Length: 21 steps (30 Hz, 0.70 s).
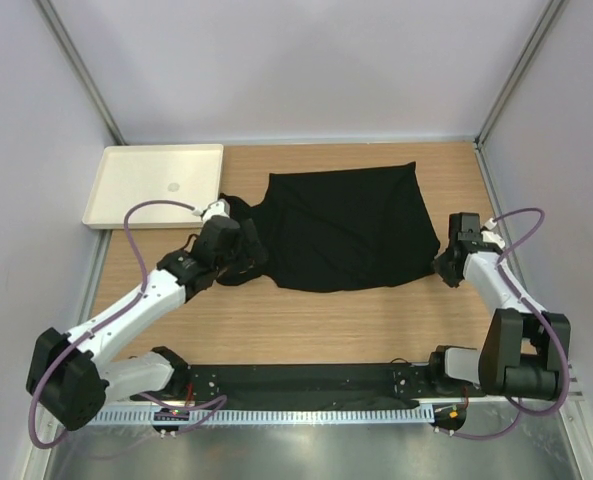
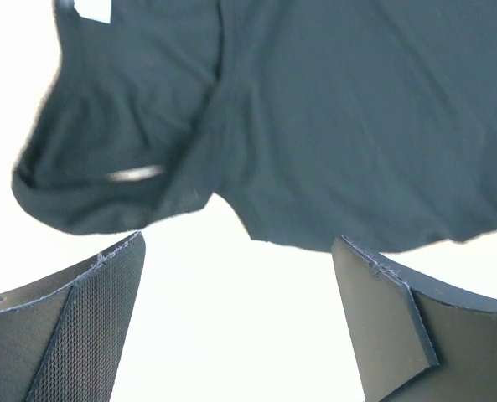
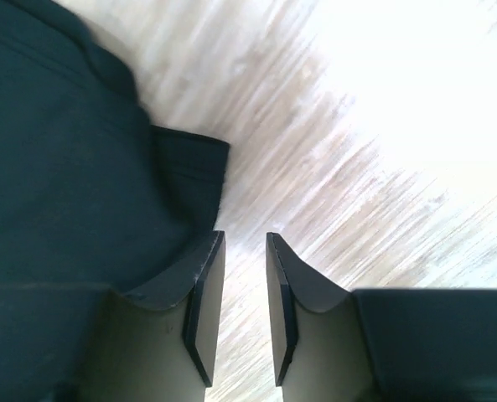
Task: Fold and stack the tank tops
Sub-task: Flatten the tank top out
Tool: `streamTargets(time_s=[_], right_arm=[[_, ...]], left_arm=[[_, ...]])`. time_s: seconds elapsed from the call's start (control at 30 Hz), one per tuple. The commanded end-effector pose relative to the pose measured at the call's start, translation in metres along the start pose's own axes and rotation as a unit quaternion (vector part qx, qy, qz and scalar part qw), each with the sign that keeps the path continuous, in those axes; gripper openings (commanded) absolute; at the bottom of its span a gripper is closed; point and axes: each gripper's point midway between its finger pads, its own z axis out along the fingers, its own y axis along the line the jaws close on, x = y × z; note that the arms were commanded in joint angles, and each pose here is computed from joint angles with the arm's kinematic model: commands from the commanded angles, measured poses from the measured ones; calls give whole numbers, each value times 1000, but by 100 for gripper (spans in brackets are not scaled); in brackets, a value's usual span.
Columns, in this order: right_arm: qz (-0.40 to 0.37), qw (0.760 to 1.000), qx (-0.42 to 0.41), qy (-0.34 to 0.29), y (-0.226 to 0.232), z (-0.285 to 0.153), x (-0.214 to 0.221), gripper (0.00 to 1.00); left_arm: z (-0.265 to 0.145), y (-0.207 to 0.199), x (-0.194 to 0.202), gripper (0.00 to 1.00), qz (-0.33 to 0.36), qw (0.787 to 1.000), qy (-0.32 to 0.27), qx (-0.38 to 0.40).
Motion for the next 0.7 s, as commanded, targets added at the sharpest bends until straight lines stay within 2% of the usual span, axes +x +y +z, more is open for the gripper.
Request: streamTargets(time_s=[0.0,0.07,0.23,0.4,0.67], right_arm=[[14,1000,4,-6,6,13,-4,36],[15,1000,17,1,5,20,-3,45],[13,999,31,22,8,46,4,50],[21,1000,20,11,14,49,-4,51],[53,998,-2,-26,15,38,-17,45]], left_arm=[[-14,-14,-3,92,-18,999,-21,43],[-14,-8,7,92,-20,999,-13,42],[-18,4,18,92,-20,998,-24,53],[-31,11,19,91,-14,997,-36,62],[-40,18,18,91,-11,997,-49,59]])
